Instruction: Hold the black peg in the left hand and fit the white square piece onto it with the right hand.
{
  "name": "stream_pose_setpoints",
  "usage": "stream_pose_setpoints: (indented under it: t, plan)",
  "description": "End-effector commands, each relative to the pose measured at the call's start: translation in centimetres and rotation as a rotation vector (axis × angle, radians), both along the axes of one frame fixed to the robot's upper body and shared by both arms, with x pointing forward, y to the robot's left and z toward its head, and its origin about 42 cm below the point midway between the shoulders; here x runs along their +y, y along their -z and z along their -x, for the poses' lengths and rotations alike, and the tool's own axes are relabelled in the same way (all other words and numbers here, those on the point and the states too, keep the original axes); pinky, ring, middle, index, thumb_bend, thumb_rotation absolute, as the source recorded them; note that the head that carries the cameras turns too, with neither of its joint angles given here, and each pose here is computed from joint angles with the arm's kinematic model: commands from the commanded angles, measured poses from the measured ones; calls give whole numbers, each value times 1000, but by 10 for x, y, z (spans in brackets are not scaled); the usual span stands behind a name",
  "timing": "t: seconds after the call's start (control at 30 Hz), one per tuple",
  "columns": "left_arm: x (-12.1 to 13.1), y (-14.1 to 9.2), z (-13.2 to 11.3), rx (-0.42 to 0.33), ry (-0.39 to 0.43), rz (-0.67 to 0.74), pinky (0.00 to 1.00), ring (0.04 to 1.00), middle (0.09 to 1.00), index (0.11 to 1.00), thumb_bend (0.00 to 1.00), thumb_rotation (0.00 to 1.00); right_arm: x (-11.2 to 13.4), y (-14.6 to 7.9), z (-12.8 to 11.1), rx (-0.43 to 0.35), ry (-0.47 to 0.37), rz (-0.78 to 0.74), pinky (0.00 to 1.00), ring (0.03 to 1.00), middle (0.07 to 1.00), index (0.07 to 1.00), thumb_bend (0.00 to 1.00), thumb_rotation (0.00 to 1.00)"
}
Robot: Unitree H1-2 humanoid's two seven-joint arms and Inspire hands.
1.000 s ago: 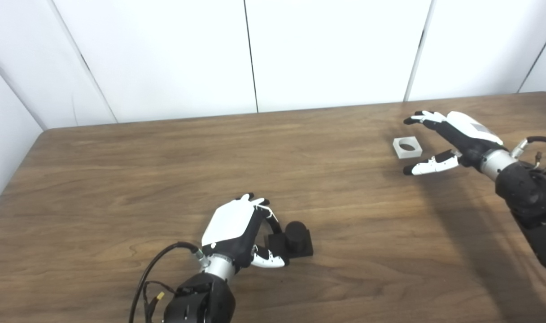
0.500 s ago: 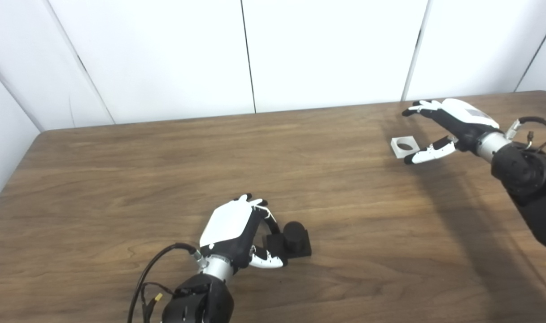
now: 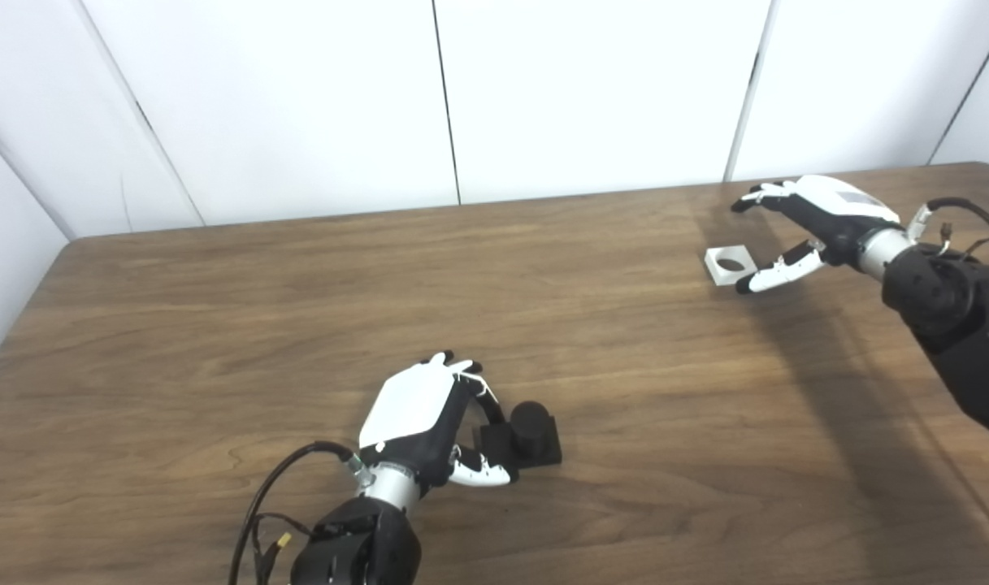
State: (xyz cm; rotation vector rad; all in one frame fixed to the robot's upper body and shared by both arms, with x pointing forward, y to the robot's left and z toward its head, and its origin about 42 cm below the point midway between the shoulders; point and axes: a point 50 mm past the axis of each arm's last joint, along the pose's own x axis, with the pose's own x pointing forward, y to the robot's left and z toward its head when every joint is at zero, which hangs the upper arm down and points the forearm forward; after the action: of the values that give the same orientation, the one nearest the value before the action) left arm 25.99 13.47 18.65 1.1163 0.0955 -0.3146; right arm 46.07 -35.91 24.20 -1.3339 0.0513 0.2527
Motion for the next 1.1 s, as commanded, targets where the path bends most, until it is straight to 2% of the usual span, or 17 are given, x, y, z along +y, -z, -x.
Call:
stream_pose_setpoints:
  t: [0.0,0.6,1.07]
  plan:
    - [5,-4,-1,-22,-22,-27,1000,1000,914,487,523,55,2,-42,-14,-108,-28,25,1000,1000,959,854,790,317]
    - [2,-5,-1,-30,-23,-25,1000,1000,911,488,523,55,17,-41,-29,-75,-63,91,997,1000,951,807,791,313]
    - [1,-6,-2,-34,-27,-32,1000,1000,909,488,523,54,31,-41,-39,-10,-75,180,1000,1000,964,786,781,321]
